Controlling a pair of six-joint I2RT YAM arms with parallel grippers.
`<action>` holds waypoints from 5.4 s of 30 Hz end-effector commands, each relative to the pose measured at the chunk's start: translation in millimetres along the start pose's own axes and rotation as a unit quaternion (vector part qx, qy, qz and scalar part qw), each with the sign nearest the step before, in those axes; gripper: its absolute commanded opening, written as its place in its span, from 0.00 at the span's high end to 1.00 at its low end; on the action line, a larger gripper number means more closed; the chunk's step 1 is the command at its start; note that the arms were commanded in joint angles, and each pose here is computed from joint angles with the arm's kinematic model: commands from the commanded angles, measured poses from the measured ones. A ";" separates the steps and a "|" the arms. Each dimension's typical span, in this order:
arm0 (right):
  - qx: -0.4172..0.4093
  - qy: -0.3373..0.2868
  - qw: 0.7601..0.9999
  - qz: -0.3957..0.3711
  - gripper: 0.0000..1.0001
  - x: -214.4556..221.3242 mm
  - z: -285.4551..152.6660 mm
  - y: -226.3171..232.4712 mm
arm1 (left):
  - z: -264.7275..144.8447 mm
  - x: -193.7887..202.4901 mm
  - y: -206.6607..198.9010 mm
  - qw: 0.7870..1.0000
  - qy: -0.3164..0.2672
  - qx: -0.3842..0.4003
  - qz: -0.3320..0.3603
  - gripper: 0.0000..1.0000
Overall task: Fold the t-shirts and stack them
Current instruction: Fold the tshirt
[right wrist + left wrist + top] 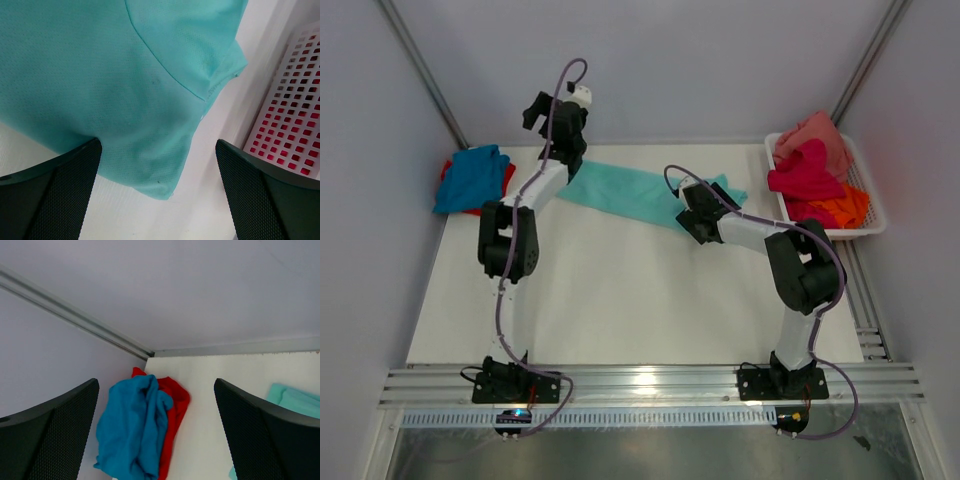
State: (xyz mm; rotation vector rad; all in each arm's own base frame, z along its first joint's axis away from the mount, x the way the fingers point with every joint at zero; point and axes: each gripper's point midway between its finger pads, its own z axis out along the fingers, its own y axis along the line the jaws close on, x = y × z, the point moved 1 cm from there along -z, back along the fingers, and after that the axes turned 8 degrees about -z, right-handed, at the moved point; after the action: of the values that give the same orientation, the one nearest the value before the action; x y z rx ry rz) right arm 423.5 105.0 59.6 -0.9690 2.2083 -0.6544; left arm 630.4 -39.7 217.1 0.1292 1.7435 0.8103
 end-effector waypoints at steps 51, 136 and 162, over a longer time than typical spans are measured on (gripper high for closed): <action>0.087 0.057 0.993 0.047 0.01 -14.6 25.6 -26.2 | -83.8 119.5 -130.7 0.849 0.180 0.493 -0.066 0.01; 0.083 0.134 0.986 0.058 0.01 24.0 39.6 -51.2 | -83.7 155.2 -115.6 0.869 0.264 0.417 0.030 0.03; 0.070 0.110 0.989 0.077 0.01 22.0 21.0 -56.6 | -14.3 87.5 -85.9 0.952 0.142 0.271 -0.012 0.01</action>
State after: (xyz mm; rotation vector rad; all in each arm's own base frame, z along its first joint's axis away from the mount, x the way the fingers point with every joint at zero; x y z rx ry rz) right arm 457.4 49.7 58.8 -0.6932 2.3722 -0.9059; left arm 595.1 -76.9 78.1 0.4245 2.2973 0.2665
